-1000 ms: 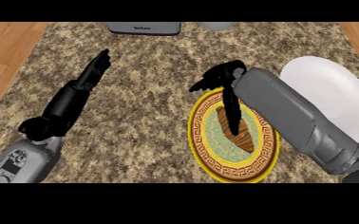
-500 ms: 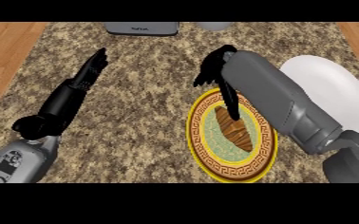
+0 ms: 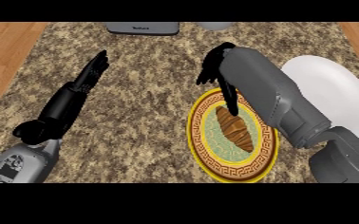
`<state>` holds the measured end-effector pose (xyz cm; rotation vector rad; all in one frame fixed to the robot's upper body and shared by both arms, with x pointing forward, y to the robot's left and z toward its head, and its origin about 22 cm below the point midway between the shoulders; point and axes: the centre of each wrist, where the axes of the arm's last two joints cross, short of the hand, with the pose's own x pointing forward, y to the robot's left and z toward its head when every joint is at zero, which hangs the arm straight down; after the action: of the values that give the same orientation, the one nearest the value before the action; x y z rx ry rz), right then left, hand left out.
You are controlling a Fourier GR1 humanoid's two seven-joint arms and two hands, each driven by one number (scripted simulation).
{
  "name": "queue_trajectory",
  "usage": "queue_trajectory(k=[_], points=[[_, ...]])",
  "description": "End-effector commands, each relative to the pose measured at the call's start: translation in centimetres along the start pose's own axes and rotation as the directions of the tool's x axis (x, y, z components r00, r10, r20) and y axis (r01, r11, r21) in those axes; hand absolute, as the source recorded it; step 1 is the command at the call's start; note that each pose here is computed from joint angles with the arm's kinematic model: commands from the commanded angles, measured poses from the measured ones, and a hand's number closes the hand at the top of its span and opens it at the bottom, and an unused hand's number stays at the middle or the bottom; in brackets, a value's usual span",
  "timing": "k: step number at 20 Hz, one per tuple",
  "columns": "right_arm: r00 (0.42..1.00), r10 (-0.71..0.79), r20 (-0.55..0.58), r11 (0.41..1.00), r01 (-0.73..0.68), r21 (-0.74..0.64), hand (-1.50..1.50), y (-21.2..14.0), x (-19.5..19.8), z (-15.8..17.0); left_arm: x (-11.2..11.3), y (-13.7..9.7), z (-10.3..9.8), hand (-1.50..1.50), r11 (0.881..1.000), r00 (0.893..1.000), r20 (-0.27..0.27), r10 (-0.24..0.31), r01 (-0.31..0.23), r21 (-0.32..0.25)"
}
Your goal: Pick the croissant from the plate and place it in the plate
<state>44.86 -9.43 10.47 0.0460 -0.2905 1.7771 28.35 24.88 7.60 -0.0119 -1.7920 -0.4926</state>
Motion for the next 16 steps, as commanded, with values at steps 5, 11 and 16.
queue_trajectory(k=[5, 11, 16], points=[[0.999, 0.031, -0.012, 0.997, -0.030, 0.072, -1.50, 0.7, 0.0, -2.1, -0.3, 0.7, -0.4, 0.00, 1.000, 1.000, 0.016, 0.017, -0.017, -0.009], [0.996, 0.088, -0.026, 0.983, -0.082, 0.164, -1.50, 1.3, -0.5, -2.8, -0.5, 0.3, 0.2, 0.00, 1.000, 1.000, -0.011, 0.008, -0.007, 0.008], [0.992, 0.117, -0.038, 0.969, -0.106, 0.222, -1.50, 4.0, -1.9, -6.1, 1.9, 1.5, 1.2, 0.00, 1.000, 1.000, -0.004, 0.003, -0.003, 0.001]])
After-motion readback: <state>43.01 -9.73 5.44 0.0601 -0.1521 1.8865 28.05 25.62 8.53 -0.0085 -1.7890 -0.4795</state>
